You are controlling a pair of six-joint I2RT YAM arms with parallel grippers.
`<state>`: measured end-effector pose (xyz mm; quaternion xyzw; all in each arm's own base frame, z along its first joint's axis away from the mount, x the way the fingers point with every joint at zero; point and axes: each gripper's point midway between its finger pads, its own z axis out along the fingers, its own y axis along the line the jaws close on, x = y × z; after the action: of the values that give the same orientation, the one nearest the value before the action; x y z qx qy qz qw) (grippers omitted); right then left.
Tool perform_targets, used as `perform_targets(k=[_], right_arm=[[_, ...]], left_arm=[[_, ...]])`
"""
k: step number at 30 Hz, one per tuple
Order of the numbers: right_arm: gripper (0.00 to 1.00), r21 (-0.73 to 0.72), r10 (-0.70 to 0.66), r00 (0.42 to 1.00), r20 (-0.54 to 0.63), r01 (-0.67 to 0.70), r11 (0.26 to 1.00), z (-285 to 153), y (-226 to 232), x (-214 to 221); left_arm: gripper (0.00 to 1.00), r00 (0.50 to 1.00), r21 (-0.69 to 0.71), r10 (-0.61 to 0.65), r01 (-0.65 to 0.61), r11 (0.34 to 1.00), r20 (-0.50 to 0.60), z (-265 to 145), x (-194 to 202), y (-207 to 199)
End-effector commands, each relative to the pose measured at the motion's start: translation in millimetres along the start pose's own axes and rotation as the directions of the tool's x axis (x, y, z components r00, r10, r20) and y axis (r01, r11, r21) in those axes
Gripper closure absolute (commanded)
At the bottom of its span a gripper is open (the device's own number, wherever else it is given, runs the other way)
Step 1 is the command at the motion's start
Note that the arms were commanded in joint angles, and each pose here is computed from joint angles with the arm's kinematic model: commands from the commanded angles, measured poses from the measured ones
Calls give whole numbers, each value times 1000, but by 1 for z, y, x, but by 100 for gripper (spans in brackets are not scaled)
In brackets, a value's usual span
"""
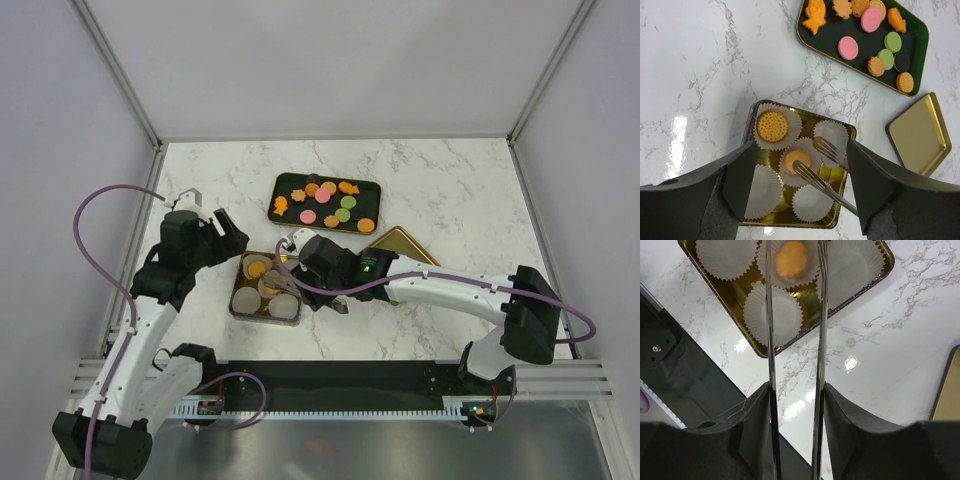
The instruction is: Pack the cookies
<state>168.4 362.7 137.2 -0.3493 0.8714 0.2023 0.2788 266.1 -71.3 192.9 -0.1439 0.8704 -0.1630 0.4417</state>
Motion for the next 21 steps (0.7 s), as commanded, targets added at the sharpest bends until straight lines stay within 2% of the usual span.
perform_targets(k=[1,8,14,21], right_arm=[[48,-20,0,999,52,1,1000,-4,7,-13],[47,-11,0,997,79,1,1000,-7,6,-23],[48,40,21,985,172,-28,999,-25,-19,-64],[48,217,117,966,229,-168,962,-35,-118,-86]], left_arm=[[20,999,31,23,-24,999,43,-2,-10,-5],[20,999,30,22,-24,999,44,-2,-10,-4],[20,998,32,22,-24,999,52,-3,-11,-5],[20,998,33,22,-24,999,53,-4,-12,-5]])
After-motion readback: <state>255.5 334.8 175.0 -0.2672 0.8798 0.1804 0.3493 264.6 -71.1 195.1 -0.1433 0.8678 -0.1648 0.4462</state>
